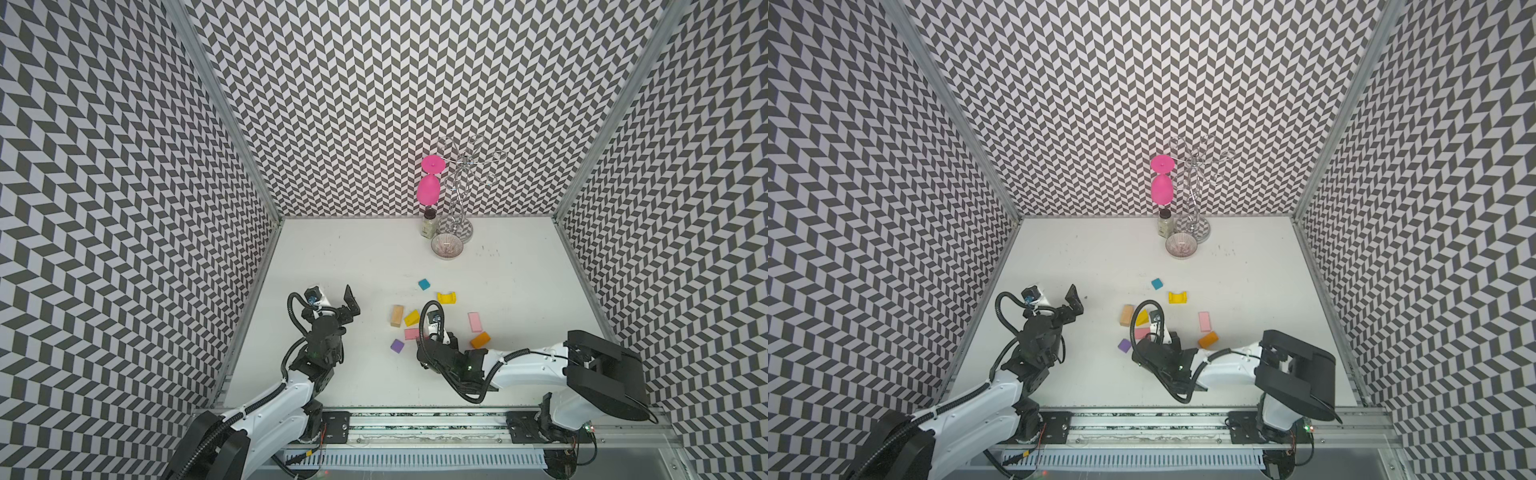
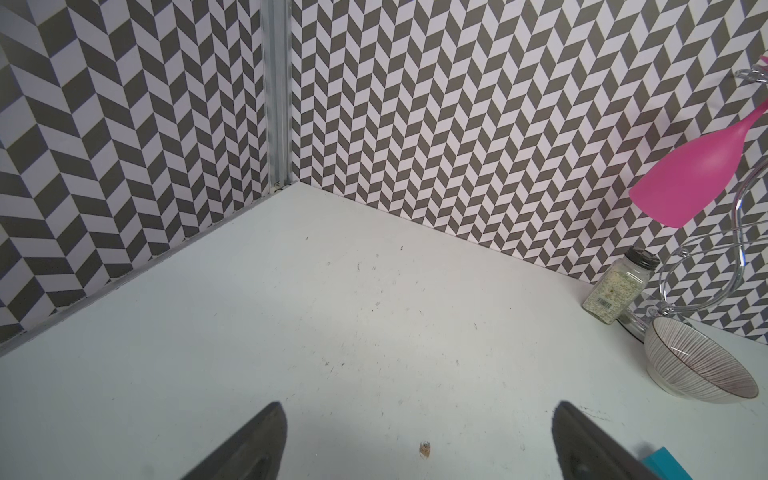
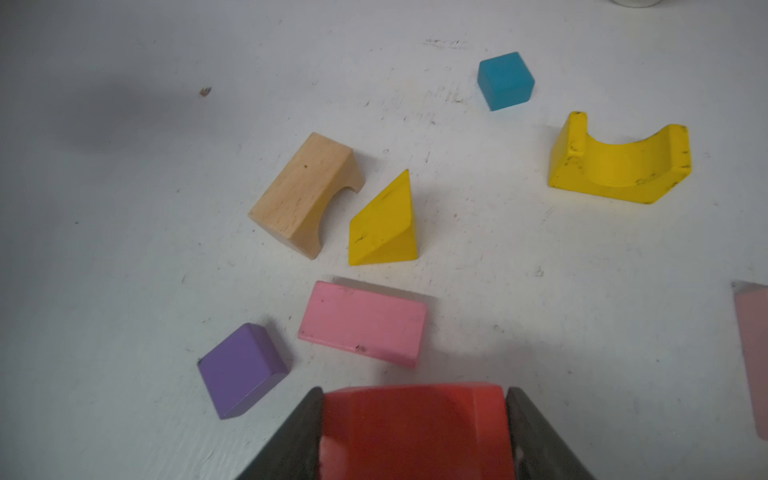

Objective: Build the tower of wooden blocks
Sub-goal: 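Carry the red arch block toward the placed yellow arch block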

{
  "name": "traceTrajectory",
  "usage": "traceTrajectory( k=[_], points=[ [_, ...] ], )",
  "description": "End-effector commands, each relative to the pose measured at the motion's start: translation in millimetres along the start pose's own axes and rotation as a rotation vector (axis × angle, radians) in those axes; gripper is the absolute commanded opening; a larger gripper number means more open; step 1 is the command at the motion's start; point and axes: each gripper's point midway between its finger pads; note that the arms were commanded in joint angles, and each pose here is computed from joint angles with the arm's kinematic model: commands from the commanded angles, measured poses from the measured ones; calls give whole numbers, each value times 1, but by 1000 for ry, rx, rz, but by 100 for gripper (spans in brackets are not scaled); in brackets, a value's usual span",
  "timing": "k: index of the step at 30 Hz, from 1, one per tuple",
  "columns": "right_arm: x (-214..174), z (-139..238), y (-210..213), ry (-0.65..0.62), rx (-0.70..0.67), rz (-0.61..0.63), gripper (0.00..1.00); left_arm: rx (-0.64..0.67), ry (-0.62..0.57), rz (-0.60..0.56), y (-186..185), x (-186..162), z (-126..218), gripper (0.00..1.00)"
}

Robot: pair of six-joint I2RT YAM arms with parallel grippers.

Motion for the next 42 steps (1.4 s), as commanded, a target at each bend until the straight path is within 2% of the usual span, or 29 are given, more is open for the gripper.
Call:
traceTrajectory(
  k=[1,3,9,27,31,42],
  points=[
    [19,-2,-30,-59,-97,-107,41,3,-16,15,-1,7,-2,100],
    [23,-8,-45,-57,-143,-143,38,3,-17,15,-1,7,-2,100],
    [37,-22,-72,-70,-242,-185,39,2,-17,16,-1,7,-2,100],
    [54,-55,-82,-36,-231,-212,39,16,-9,9,0,6,-4,100],
    [56,-57,-82,-36,-225,-215,46,15,-10,10,0,6,-4,100],
    [59,-66,-79,-22,-193,-201,48,17,-7,9,-1,5,-5,100]
  ],
)
Point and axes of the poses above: each gripper's point midway between its finger pads, its own z axis back along the fingers, its own y axis along the line the jaws close on, x = y × z, and after that the axes turned 4 degrees about -z, right-handed
